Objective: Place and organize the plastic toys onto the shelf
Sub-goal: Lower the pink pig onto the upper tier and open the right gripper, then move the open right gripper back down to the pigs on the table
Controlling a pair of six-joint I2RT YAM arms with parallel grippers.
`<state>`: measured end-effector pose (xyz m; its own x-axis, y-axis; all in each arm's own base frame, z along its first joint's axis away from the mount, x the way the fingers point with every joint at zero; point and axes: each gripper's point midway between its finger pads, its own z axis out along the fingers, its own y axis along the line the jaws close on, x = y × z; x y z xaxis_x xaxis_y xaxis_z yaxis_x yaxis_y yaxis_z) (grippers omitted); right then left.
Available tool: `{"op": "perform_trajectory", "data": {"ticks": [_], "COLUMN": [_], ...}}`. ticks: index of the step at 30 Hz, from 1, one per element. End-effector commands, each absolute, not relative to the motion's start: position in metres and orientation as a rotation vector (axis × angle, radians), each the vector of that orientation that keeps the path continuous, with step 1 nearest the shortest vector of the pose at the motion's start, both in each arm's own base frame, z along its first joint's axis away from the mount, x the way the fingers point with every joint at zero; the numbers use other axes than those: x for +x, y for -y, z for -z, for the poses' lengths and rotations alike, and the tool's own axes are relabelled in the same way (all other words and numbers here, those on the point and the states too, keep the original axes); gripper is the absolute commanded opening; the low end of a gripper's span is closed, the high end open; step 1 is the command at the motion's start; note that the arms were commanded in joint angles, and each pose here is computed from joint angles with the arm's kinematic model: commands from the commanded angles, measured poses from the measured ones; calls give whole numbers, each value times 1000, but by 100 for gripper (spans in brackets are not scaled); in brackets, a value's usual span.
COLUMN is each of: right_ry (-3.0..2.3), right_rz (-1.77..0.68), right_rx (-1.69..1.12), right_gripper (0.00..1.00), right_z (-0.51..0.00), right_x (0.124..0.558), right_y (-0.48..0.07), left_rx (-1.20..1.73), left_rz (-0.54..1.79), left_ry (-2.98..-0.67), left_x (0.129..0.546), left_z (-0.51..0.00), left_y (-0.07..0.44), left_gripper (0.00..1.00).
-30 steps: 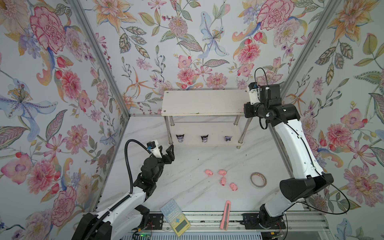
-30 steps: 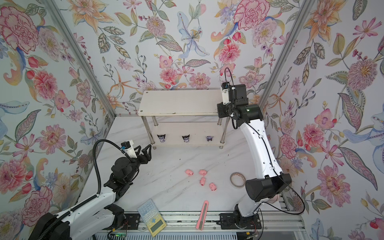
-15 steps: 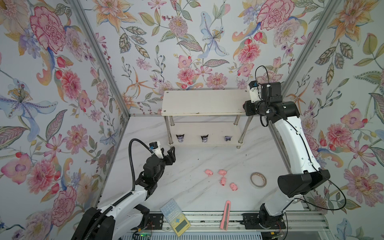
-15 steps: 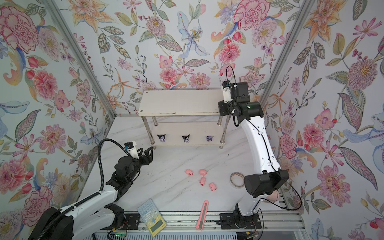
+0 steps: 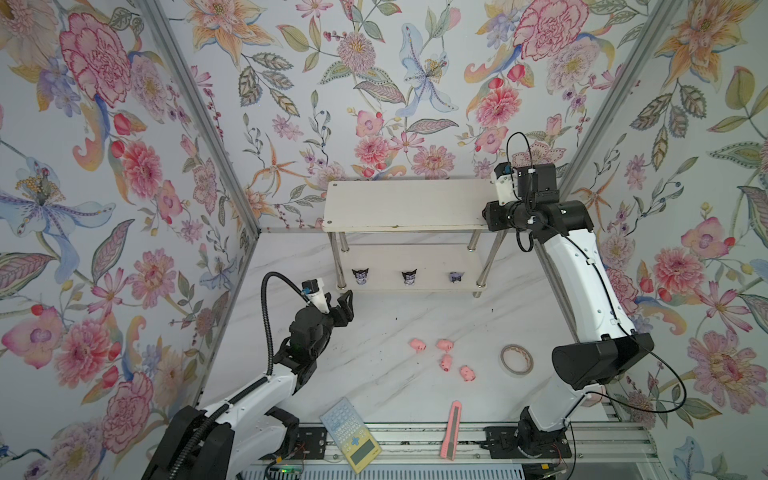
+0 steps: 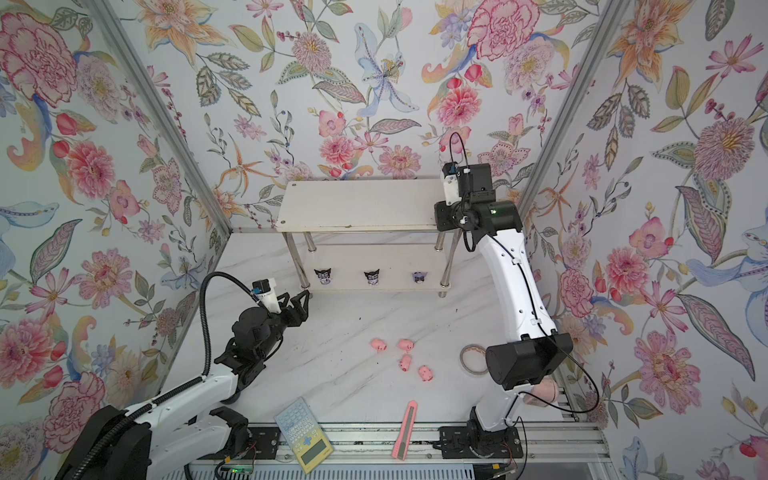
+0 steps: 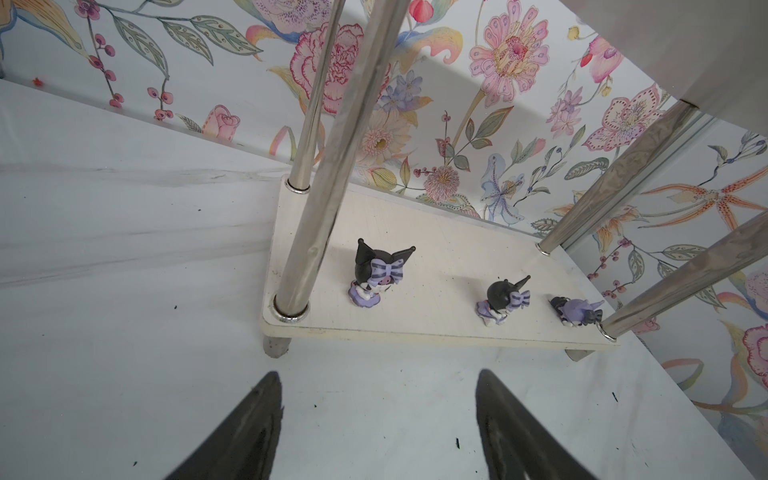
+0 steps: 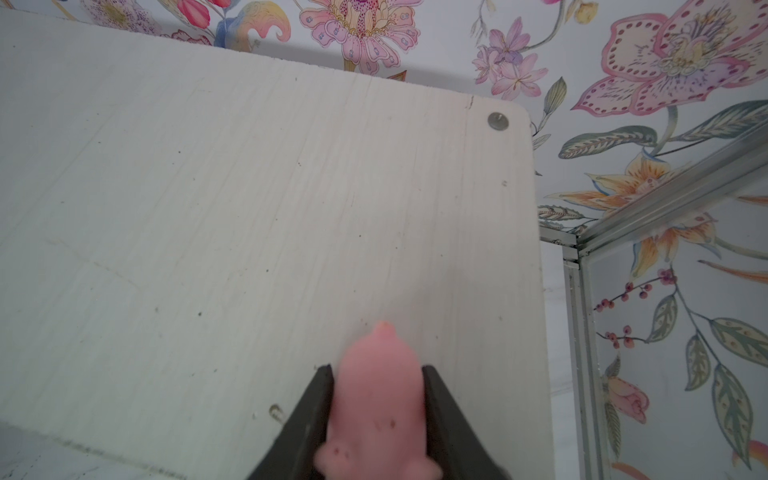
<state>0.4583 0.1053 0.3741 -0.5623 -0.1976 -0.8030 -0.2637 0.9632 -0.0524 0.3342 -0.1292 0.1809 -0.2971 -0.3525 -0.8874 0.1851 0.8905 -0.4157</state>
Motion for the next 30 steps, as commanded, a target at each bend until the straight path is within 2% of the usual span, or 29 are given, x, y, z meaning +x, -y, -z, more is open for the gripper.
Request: {"op": "perform_trajectory", "data": {"ticks": [1,9,11,13,15,21,22,24,25,26,30], "right_ry": [-2203,-2202,-2203,-2207,-2199,-2139,-2127,-2097,-2080,-2061,-1985], "right_rz": [-76,-67,-59,-45,-21,26,30,31,29,21,-20], "right_rx": [-297,-266,-269,-270,-267,-240,-233,-218,-211,-203,-150], "right_gripper": [29,29,37,53,60,72,73,76,82,99,99], "right_z": [-372,-371,-370,-369,-371,-398,-403,-414,-420,-427,-443], "right_x": [462,468,469,469,467,451,446,434,428,419,384], "right_y": [-104,-108,-110,-111,-111,-104,-103,-99,-98,-97,-88], "left_rx": [-113,-119,-119,-118,-118,-98,-93,-94,-97,-102,-108], "left_rz": [552,545,541,541,540,525,519,505,494,485,443], "left_ry": [-1772,-1769,-1767,-1765,-1764,-1747,-1743,-1716,-1703,-1684,-1621], "left_x": [338,335,335,335,334,331,330,327,326,324,315], "left_z": [-194,-195,-196,-196,-197,-202,-203,-210,-214,-218,-234], "left_y": [134,132,131,131,130,128,127,124,121,118,106], "left_gripper": [74,74,74,74,74,76,78,89,96,99,99]}}
